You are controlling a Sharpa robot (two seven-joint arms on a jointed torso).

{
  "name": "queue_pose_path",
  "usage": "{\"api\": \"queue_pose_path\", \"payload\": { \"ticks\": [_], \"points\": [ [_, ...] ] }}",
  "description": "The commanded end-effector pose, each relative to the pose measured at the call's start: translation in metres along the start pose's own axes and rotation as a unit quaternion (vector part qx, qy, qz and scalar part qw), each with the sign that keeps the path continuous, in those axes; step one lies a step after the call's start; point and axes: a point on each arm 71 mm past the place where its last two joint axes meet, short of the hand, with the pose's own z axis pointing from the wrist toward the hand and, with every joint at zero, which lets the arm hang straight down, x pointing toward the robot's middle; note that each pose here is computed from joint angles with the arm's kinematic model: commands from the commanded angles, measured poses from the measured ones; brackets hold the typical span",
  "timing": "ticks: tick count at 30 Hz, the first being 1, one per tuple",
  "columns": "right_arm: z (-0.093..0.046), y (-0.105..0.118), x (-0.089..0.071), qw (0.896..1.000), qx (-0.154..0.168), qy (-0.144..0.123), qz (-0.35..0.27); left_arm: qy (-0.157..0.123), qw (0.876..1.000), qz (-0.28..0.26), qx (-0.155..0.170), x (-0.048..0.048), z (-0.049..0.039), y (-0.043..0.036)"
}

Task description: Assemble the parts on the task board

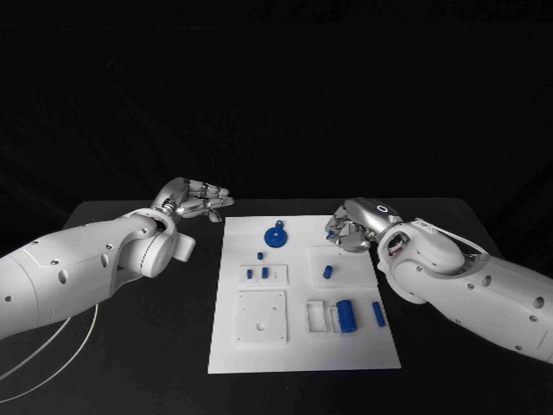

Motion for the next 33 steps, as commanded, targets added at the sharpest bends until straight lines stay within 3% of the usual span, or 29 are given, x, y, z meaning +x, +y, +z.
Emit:
{"api": "queue_pose_path", "payload": {
  "ticks": [1, 11, 21, 33],
  "points": [
    [-0.006, 0.019, 0.004, 0.999, -0.035, 0.002, 0.040, 0.009, 1.000, -0.006, 0.008, 0.0039, 0.0017, -0.0027],
    [-0.018, 0.063, 0.031, 0.995, -0.090, 0.021, 0.029, 0.009, 1.000, -0.006, 0.009, 0.0083, 0.0042, -0.0039],
    [-0.024, 0.098, 0.067, 0.991, -0.125, 0.053, 0.001, 0.022, 1.000, -0.009, 0.012, 0.0215, 0.0074, -0.0082],
    [-0.028, 0.112, 0.094, 0.987, -0.135, 0.081, -0.034, 0.036, 0.999, -0.012, 0.014, 0.0320, 0.0083, -0.0118]
  ]
}}
